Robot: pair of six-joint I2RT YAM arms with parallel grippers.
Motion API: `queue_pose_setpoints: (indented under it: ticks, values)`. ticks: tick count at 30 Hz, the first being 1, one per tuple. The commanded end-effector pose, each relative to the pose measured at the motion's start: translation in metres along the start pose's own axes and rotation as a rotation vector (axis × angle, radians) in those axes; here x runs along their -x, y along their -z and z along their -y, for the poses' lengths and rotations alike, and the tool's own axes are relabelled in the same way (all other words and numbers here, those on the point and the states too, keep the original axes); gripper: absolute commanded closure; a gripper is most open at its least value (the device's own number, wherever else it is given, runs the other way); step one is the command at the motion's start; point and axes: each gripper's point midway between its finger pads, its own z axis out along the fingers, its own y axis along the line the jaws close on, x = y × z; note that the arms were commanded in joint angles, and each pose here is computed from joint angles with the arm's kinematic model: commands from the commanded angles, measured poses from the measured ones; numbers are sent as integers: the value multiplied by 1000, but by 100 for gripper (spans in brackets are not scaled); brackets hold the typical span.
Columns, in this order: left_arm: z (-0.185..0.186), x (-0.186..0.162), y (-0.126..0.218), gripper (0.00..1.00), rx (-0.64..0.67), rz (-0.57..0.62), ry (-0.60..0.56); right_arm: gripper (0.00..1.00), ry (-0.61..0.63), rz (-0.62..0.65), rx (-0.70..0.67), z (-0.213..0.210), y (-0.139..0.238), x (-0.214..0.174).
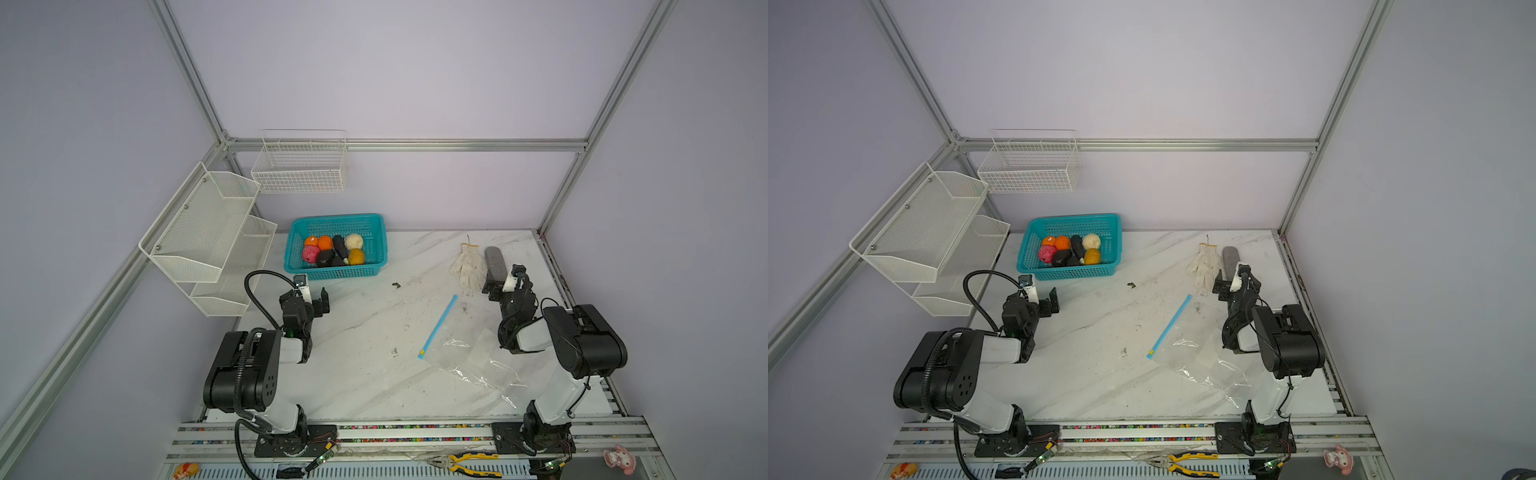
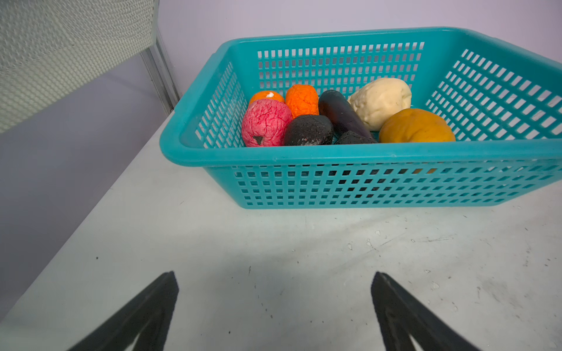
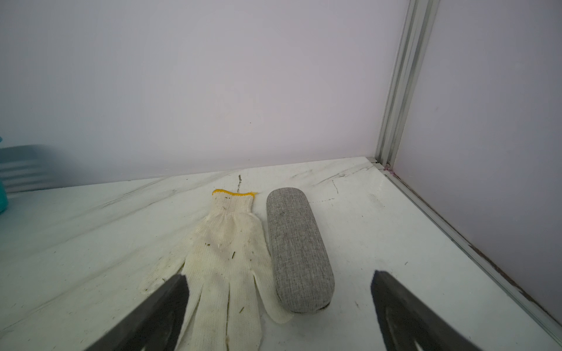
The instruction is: Place the food in the zip-top bag and seal the zipper
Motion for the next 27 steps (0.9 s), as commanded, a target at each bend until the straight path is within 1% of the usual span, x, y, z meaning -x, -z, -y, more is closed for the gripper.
queue_pose_setpoints:
  ticks: [1,27]
  values:
    - [-4,6,4,0,34,37,3,3,-1,18,10,-3,-3,6]
    - [-3,7,5,0,51,40,-5,3,-4,23,7,-2,-1,6]
